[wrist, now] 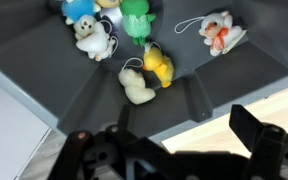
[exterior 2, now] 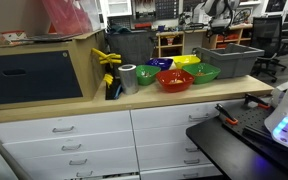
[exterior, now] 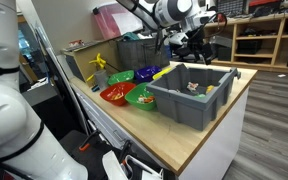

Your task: Move two items from the grey object to the green bowl

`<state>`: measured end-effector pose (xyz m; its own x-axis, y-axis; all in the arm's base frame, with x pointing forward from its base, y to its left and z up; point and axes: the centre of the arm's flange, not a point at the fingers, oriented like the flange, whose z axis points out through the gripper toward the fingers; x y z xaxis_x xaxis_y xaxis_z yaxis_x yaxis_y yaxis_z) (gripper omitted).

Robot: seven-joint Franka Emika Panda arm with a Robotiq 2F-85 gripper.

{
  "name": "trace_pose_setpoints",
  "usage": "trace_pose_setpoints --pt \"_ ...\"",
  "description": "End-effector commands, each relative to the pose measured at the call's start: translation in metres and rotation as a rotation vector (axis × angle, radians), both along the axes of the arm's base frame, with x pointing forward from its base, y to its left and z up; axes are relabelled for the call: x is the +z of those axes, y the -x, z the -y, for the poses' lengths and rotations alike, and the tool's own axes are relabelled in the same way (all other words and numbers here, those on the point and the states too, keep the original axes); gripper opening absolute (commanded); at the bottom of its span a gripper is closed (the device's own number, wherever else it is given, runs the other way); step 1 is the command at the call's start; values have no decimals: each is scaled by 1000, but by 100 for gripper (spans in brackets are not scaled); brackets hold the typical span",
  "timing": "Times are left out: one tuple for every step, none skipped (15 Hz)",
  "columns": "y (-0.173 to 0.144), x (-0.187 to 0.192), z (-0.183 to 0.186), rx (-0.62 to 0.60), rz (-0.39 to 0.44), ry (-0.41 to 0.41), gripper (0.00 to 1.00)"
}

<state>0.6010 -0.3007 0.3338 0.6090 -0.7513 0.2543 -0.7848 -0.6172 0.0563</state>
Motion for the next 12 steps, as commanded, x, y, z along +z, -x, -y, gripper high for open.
trace_pose_setpoints --pt "-19 -28 15 -37 -6 -7 100" --pt "-22 -39 16 -40 -18 -17 100" --pt "-26 -52 17 -39 -28 -27 100" --pt "-30 -61 17 -44 -36 -36 100" --pt "-36 -73 17 -48 -42 -48 100" --pt "-41 -83 15 -53 -48 -61 100" --pt "-46 -93 13 -54 -51 -71 100" --pt "-52 -100 11 -57 -54 -84 100" --pt "-57 -107 8 -60 -55 -95 100" --pt "-62 -114 4 -62 -57 -113 100" --pt "-67 -117 0 -66 -55 -130 100" --pt "-70 -113 -3 -75 -51 -152 100"
